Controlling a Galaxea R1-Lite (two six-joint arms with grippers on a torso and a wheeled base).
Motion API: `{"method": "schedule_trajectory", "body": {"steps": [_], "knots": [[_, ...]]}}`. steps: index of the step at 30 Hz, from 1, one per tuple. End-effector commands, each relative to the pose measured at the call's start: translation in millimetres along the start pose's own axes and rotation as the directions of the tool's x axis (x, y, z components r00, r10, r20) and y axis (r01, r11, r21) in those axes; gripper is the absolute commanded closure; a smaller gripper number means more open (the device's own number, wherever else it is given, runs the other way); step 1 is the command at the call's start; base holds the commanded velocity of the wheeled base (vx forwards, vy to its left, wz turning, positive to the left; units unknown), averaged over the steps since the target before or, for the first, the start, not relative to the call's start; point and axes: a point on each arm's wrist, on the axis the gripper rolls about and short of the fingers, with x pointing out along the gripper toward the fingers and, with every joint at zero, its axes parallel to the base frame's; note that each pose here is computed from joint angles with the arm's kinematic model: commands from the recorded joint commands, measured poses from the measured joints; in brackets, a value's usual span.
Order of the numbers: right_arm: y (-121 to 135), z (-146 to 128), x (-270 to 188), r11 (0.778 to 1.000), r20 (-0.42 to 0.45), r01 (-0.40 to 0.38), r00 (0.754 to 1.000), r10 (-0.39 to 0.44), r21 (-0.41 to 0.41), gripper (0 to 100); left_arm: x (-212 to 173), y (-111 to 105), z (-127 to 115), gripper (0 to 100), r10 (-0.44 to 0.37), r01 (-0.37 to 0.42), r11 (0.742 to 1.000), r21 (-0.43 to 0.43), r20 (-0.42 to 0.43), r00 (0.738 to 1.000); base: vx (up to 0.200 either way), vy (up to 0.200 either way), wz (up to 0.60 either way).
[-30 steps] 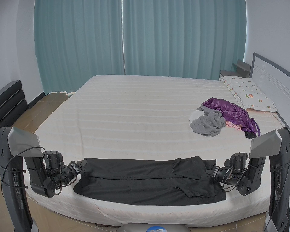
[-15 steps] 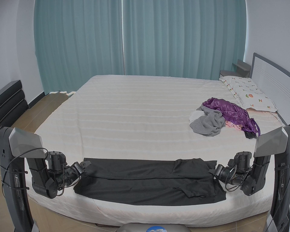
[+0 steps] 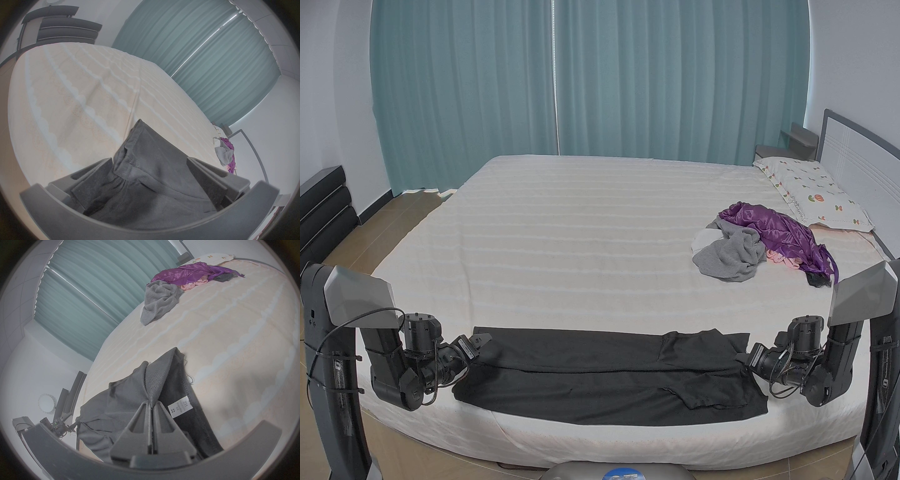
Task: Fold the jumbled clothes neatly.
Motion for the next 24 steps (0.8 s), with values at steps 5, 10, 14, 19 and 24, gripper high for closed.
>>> {"method": "schedule_trajectory", "body": {"steps": [5,10,14,19,24], "knots": [[-2.7,-0.1,-6.4,1.000,-0.001,0.011,1.000,-0.011,0.007,100,10.6,3.0,-1.9,100,0.029,-0.030,1.000,0.005,0.022,0.999,0.000,0.000,0.00],[-2.5,-0.1,-6.8,1.000,-0.001,0.011,1.000,-0.011,0.007,100,9.9,2.3,-0.5,100,0.027,-0.028,1.000,0.001,0.028,0.999,0.000,0.000,0.00],[-3.0,-0.5,-6.5,1.000,0.002,0.010,1.000,-0.010,0.007,100,7.0,1.2,3.6,100,0.029,-0.029,1.000,-0.003,0.046,0.999,0.000,0.000,0.00],[-2.1,0.4,-6.9,1.000,0.008,0.005,1.000,-0.005,0.005,100,5.2,-1.0,9.0,100,0.042,-0.041,0.999,-0.006,0.084,0.996,0.000,0.000,0.00],[-2.6,-1.8,-6.9,1.000,0.009,0.001,1.000,-0.001,0.002,100,0.0,-0.2,18.1,100,0.045,-0.043,0.999,-0.018,0.115,0.992,0.000,0.000,0.00]]}}
